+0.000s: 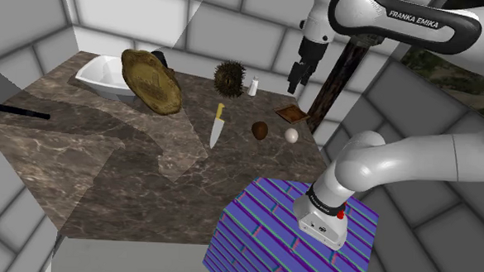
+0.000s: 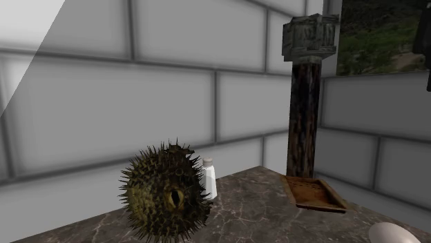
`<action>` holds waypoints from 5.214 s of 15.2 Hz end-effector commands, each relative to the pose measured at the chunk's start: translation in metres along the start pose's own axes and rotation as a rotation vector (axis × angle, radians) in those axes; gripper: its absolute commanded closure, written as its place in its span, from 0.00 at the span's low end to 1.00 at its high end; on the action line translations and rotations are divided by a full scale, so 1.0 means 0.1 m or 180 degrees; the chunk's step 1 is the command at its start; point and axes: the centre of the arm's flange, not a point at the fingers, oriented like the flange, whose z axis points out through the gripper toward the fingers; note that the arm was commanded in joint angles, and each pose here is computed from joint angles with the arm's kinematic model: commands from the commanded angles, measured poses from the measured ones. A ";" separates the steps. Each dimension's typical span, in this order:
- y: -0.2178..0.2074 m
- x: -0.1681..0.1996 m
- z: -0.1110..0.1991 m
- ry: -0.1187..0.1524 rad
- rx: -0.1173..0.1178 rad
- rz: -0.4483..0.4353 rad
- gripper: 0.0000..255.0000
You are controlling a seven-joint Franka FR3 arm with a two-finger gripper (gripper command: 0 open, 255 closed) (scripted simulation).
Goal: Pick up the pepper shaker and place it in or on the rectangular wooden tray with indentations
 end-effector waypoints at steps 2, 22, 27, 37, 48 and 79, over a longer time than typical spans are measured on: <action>0.07 0.10 0.05 0.0005 -0.0001 0.0020 0.00; 1.51 2.00 1.07 0.0101 -0.0017 0.0420 0.00; 1.91 2.45 1.32 0.0125 -0.0021 0.0519 0.00; 2.68 3.25 1.76 0.0169 -0.0028 0.0703 0.00; 2.69 3.27 2.16 0.0169 -0.0028 0.0703 0.00; 2.77 3.23 1.26 0.0169 -0.0028 0.0703 1.00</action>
